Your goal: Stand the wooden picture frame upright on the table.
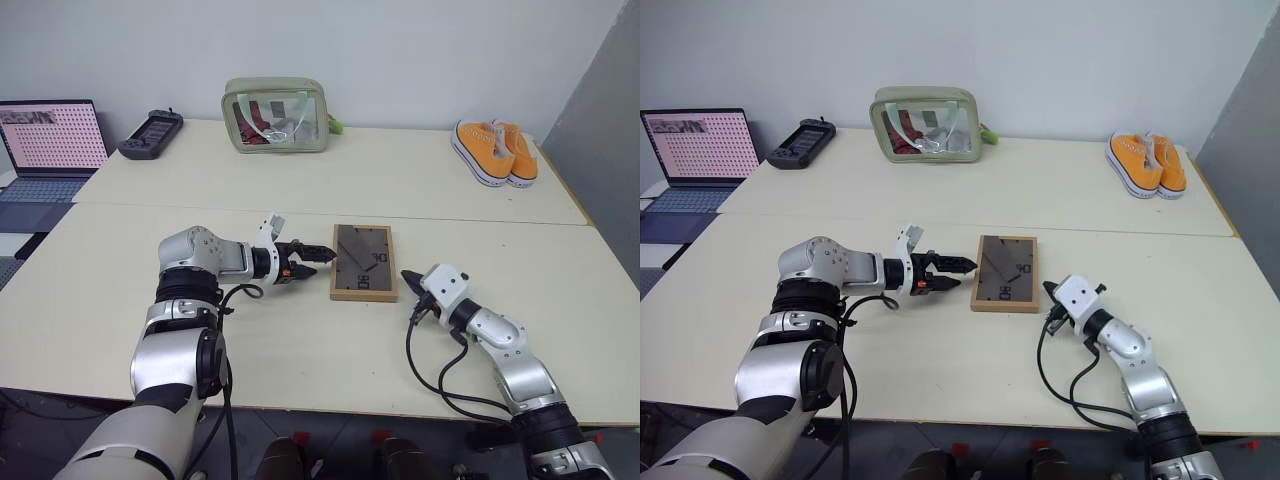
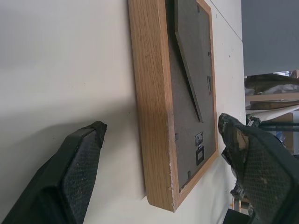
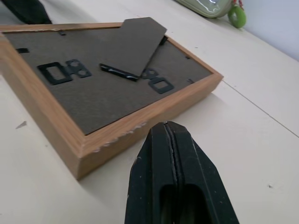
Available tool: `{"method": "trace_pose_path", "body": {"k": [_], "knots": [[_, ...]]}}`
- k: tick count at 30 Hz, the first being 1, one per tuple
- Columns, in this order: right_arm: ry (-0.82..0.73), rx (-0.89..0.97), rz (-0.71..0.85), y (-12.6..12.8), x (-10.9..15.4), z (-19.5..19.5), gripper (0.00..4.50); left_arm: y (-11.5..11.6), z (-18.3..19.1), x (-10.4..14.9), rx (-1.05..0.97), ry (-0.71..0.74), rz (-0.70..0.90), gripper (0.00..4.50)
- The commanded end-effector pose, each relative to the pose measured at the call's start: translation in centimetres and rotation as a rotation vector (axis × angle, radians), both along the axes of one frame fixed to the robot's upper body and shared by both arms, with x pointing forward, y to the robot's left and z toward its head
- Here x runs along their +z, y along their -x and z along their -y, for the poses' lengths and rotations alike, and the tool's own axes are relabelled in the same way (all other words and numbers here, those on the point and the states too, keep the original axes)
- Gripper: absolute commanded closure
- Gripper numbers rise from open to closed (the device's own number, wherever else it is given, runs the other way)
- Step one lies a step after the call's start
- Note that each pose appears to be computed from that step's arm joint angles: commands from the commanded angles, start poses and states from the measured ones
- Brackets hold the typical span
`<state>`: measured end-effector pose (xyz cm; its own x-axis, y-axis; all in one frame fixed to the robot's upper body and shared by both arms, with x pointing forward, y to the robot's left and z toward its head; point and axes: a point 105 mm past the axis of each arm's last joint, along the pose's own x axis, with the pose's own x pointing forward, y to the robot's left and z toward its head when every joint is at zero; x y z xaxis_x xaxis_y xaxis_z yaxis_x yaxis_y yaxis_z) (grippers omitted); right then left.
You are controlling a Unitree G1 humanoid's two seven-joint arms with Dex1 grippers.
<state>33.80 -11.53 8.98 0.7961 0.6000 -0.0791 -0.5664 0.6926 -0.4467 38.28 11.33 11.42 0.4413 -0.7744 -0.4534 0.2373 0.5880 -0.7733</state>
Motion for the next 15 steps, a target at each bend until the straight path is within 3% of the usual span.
{"method": "trace_pose_path", "body": {"k": [1,10,15], "knots": [[-0.036,0.026,0.068,-0.1,1.7,-1.4,4.50,0.8,0.6,-2.2,-0.021,-0.051,-0.080,0.19],[-0.094,0.048,0.082,0.2,2.4,-3.5,4.50,0.5,0.7,-2.1,-0.017,-0.047,-0.075,0.19],[-0.057,0.013,0.091,-0.2,2.2,-2.2,4.50,0.5,0.7,-1.9,-0.019,-0.043,-0.072,0.19]]}}
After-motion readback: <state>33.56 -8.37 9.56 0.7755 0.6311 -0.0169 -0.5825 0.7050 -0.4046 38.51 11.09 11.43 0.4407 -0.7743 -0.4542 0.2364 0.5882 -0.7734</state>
